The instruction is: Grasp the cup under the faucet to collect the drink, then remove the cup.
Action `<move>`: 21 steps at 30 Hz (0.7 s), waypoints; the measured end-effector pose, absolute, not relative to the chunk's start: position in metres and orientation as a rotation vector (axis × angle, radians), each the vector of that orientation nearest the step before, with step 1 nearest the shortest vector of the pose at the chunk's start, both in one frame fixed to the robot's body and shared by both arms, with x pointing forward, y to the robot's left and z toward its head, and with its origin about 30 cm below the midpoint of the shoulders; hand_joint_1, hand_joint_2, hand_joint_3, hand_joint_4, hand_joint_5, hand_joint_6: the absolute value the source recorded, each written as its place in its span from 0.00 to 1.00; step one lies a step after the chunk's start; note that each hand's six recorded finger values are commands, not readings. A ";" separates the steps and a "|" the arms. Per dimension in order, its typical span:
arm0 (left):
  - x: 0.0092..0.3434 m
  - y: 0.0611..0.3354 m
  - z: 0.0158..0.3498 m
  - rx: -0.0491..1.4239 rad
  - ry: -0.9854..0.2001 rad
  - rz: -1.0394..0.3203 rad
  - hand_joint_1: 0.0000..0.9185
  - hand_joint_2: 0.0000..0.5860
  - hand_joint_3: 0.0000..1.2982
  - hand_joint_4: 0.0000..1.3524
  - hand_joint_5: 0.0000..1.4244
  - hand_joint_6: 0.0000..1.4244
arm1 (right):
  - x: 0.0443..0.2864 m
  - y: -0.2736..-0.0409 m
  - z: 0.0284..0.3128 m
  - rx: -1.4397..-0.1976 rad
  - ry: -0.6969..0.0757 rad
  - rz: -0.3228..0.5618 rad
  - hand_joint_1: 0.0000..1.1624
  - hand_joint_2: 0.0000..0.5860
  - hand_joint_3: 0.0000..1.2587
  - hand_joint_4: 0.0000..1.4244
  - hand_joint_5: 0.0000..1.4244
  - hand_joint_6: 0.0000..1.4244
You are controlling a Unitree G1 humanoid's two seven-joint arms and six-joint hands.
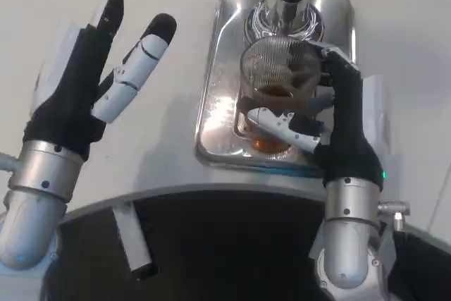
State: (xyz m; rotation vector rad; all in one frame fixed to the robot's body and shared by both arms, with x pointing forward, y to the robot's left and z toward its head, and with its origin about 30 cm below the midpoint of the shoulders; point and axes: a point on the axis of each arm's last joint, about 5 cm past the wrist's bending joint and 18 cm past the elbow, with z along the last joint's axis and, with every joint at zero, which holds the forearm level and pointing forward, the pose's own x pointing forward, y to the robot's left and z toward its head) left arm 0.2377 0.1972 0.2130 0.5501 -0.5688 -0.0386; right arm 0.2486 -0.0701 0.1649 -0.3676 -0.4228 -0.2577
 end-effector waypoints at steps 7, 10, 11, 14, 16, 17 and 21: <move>0.236 0.199 0.211 0.556 -0.560 -0.035 0.00 0.39 0.00 0.00 0.00 0.00 | 0.243 -0.073 0.165 -0.370 -0.428 -0.243 1.00 0.73 0.65 0.58 0.61 0.83; 0.234 0.202 0.210 0.574 -0.551 -0.029 0.00 0.39 0.00 0.00 0.00 0.00 | 0.238 -0.076 0.162 -0.377 -0.414 -0.232 1.00 0.72 0.65 0.58 0.61 0.83; 0.233 0.203 0.210 0.577 -0.551 -0.028 0.00 0.38 0.00 0.00 0.00 0.00 | 0.237 -0.077 0.162 -0.377 -0.414 -0.231 1.00 0.72 0.65 0.58 0.61 0.83; 0.231 0.207 0.210 0.596 -0.543 -0.022 0.00 0.38 0.00 0.00 0.00 0.00 | 0.232 -0.080 0.163 -0.378 -0.416 -0.227 1.00 0.72 0.65 0.58 0.61 0.83; 0.229 0.210 0.210 0.610 -0.531 -0.016 0.00 0.38 0.00 0.00 0.00 0.00 | 0.231 -0.081 0.163 -0.379 -0.415 -0.221 1.00 0.72 0.65 0.58 0.61 0.83; 0.228 0.212 0.209 0.621 -0.522 -0.013 0.00 0.37 0.00 0.00 0.00 0.00 | 0.229 -0.081 0.163 -0.379 -0.413 -0.219 1.00 0.72 0.65 0.58 0.61 0.83; 0.224 0.224 0.209 0.722 -0.474 -0.005 0.00 0.36 0.00 0.00 0.00 0.00 | 0.221 -0.084 0.162 -0.377 -0.399 -0.202 1.00 0.72 0.64 0.58 0.61 0.83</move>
